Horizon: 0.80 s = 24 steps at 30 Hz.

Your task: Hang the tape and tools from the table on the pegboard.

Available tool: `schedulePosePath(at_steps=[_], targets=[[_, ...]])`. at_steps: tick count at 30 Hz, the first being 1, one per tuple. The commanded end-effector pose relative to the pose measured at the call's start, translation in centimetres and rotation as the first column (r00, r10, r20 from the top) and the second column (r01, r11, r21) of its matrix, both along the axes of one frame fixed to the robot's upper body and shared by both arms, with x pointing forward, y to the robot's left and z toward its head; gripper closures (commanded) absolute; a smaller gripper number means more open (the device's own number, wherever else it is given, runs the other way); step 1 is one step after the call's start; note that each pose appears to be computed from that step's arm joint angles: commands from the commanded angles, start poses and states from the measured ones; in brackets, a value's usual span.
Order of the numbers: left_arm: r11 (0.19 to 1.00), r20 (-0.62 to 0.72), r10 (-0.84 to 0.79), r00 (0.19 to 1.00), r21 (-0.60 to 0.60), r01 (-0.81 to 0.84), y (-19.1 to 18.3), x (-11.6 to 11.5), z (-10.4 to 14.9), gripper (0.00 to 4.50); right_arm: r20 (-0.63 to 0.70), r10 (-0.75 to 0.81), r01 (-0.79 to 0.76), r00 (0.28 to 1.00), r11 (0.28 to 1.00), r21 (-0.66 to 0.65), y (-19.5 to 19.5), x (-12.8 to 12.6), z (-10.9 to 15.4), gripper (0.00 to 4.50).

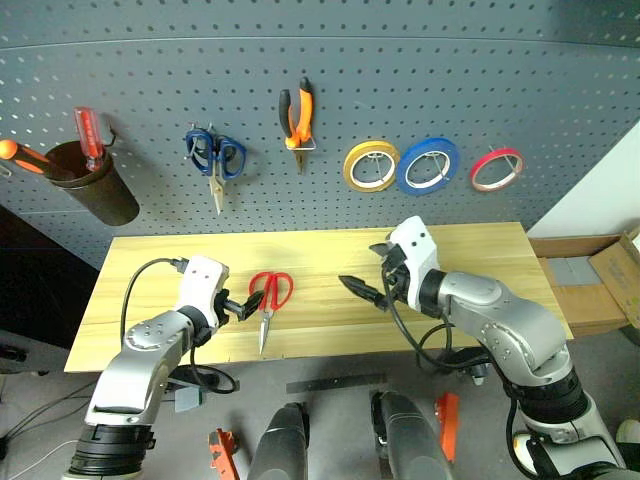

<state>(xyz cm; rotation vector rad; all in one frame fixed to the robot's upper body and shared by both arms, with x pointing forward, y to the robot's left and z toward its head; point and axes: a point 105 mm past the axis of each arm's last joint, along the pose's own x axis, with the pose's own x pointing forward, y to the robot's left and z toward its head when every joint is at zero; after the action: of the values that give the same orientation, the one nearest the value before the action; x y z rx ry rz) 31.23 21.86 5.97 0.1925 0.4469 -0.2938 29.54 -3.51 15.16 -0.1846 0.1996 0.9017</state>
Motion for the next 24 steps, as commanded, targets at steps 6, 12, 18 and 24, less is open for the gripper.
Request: schedulePosePath(at_steps=[6, 12, 18, 24], targets=[[0.993, -0.240, 0.107, 0.965, -0.017, -0.115, -2.0, -2.0, -5.2, 0.00, 0.013, 0.029, -0.029, 0.999, 1.000, -0.002, 1.3, -1.6, 0.7, 0.01], [0.983, -0.291, 0.177, 0.940, 0.005, -0.184, -1.6, -1.7, -6.9, 0.00, 0.014, 0.062, -0.062, 0.998, 0.997, -0.048, 1.7, -2.4, 0.4, 0.01], [0.983, -0.295, 0.175, 0.939, 0.005, -0.181, -2.1, -0.8, -7.2, 0.00, 0.009, 0.066, -0.066, 0.998, 0.996, -0.057, 1.8, -2.7, 0.3, 0.01], [0.985, -0.299, 0.163, 0.940, -0.002, -0.172, -2.3, -0.7, -7.3, 0.86, -0.005, 0.068, -0.068, 0.998, 0.996, -0.058, 1.6, -2.7, 0.3, 0.00]])
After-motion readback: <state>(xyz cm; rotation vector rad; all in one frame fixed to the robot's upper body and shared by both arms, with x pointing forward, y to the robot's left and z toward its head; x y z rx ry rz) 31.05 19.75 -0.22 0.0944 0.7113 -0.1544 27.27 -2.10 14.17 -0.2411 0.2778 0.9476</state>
